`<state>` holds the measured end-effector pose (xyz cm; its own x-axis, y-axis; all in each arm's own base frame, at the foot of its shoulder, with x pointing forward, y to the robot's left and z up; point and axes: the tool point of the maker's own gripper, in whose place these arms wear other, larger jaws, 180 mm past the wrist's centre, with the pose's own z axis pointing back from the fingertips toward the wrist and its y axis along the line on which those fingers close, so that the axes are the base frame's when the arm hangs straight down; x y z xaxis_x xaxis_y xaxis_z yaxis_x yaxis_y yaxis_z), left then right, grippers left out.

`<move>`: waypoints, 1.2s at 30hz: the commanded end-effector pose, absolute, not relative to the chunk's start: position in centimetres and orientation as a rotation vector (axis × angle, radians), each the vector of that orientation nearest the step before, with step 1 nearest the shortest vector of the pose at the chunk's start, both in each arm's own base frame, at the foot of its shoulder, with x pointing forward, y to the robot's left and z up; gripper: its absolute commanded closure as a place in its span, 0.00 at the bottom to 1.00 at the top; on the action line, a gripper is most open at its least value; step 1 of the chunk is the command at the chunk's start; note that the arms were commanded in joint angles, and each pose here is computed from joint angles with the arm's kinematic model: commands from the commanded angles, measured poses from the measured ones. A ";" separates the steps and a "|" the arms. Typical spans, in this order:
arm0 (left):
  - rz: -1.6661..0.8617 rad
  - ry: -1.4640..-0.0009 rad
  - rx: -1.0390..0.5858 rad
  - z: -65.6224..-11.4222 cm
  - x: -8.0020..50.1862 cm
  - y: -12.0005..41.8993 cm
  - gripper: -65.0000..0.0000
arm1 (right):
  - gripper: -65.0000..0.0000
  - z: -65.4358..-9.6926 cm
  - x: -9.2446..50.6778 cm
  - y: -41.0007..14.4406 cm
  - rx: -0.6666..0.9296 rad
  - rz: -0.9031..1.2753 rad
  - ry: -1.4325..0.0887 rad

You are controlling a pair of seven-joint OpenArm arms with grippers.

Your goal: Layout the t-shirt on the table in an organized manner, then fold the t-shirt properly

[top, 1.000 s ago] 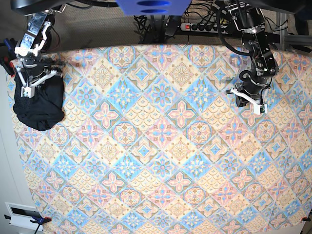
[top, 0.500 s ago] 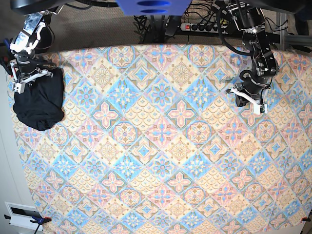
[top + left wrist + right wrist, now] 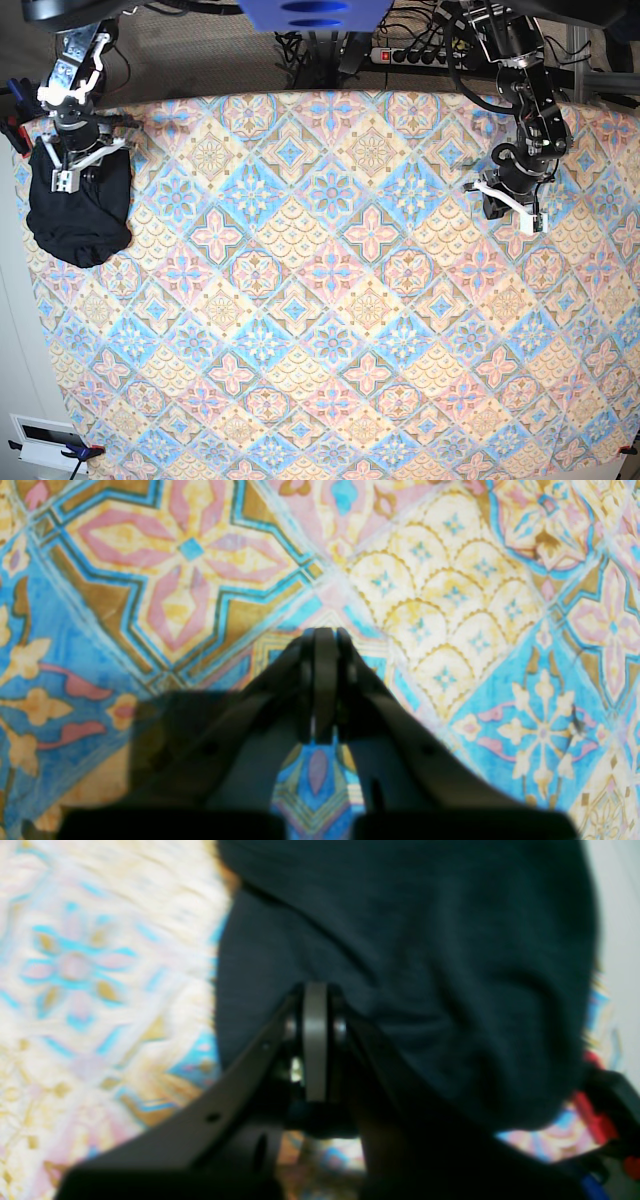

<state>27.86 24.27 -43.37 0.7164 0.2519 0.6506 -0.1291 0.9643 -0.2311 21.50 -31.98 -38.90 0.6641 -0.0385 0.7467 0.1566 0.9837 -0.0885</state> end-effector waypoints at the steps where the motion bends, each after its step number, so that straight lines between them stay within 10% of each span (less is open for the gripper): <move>1: 0.198 -0.715 -0.162 -43.6 27.5 24.4 1.00 | 1.00 -38.2 21.9 -31.9 -0.155 -0.096 -0.863; 20: 0.153 -0.758 -0.184 -42.0 28.0 23.8 1.00 | 1.00 -34.4 23.4 -27.8 -0.129 0.033 -0.961; 29: -0.021 -0.988 -0.123 -31.5 24.4 21.4 1.00 | 1.00 -34.1 18.3 -29.5 -0.189 0.046 -0.949; 36: 0.068 -0.928 -0.125 -33.1 18.3 23.1 1.00 | 1.00 -35.2 12.7 -29.4 -0.180 0.076 -0.896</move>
